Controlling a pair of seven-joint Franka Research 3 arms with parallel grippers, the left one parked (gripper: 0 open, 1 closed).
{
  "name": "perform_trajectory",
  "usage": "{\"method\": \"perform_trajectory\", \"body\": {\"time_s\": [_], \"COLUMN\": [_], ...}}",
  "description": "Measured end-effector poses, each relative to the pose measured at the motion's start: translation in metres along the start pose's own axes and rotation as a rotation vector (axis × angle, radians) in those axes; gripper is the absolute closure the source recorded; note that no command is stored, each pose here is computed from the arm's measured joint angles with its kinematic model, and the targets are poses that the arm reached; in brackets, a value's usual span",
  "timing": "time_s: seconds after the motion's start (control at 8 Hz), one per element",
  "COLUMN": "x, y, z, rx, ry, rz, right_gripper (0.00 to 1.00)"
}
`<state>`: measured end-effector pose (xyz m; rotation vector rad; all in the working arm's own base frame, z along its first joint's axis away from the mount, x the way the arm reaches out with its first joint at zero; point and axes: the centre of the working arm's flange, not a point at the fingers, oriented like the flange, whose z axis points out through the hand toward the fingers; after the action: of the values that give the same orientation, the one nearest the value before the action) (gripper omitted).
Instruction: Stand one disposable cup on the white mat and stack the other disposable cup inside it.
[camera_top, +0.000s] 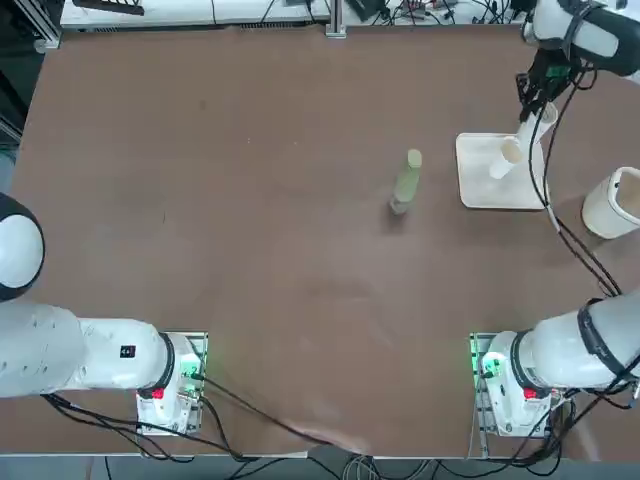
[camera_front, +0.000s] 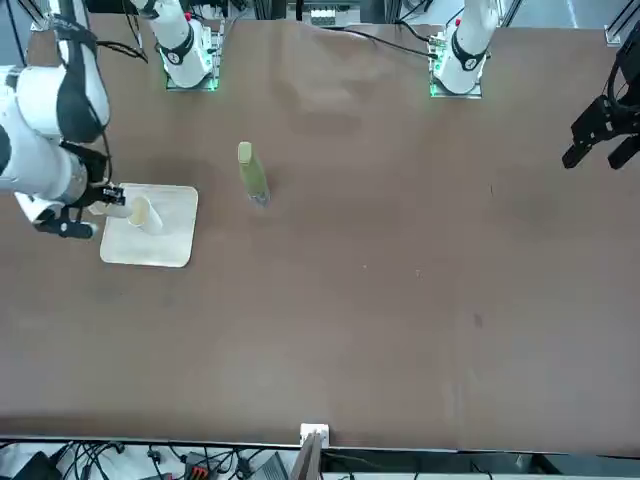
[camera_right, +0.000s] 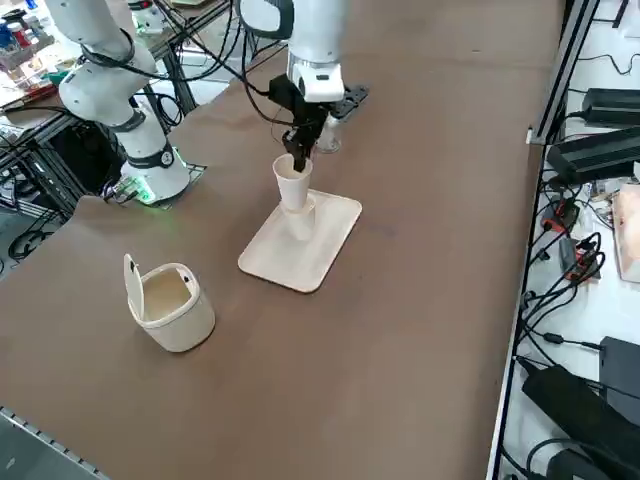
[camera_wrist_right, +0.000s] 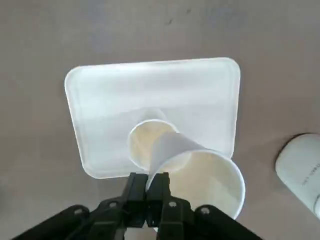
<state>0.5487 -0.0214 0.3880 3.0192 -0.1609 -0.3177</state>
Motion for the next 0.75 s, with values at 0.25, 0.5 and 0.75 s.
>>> {"method": "perform_trajectory", "body": {"time_s": [0.25,0.5,0.75], "x": [-0.0118,-0.0144,-0.0127], "y": [-0.0001,0.0003,0.0001], "z": [0.0149,0.0131,0.011], "rx": [0.001,0.003,0.005], "ry": [-0.01,-0.001,0.018], "rz": [-0.002,0.008,0.017], "right_gripper": [0.98,0.98,0.98]}}
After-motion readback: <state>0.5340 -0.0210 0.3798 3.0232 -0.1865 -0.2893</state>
